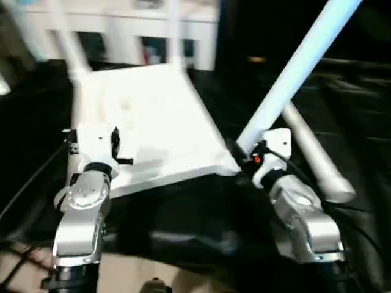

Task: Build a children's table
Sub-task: Insert table leg to table base

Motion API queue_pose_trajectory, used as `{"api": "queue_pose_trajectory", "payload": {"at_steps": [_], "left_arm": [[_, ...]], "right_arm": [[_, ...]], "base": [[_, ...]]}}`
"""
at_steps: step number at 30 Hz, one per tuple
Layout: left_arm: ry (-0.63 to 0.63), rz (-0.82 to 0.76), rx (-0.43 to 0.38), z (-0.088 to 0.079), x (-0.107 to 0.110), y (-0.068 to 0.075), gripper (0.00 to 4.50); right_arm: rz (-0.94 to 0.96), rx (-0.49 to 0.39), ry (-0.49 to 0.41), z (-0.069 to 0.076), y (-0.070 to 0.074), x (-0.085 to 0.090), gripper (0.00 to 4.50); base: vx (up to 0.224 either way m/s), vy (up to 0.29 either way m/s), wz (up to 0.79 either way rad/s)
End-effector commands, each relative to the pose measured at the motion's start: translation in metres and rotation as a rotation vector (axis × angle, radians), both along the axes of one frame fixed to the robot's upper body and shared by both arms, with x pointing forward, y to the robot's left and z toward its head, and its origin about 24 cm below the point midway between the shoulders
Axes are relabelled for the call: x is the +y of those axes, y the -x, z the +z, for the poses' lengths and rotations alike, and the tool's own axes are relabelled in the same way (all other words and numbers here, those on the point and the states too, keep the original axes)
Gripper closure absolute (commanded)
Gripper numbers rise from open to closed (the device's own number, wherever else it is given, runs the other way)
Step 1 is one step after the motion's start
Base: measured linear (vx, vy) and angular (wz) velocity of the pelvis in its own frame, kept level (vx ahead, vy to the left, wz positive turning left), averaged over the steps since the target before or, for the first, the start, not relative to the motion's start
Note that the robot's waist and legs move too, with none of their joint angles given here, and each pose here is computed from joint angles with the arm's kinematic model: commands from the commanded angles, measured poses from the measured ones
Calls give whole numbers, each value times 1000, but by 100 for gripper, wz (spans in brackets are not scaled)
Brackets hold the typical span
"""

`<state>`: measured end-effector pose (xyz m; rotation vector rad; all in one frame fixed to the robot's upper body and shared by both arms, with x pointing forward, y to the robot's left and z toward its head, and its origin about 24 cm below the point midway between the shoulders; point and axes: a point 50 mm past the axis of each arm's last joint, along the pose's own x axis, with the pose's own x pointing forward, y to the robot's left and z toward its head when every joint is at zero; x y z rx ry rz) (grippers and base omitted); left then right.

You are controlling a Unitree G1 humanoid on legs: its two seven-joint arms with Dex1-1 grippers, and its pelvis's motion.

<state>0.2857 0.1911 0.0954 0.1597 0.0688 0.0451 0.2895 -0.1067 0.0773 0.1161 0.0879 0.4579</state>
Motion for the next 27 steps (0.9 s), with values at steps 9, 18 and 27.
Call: {"api": "queue_pose_trajectory", "payload": {"at_steps": [9, 18, 27], "left_arm": [[149, -212, -20, -8, -33, 6, 352], [217, -461, -7, -9, -50, 14, 335], [28, -1116, 300, -27, -102, 6, 280]], "right_arm": [[-44, -27, 36, 10, -7, -16, 262], [-70, -32, 58, 10, -10, -28, 262], [-33, -22, 65, 16, -20, -50, 262]], "base": [[-15, 17, 7], [13, -4, 0], [20, -5, 0]]}}
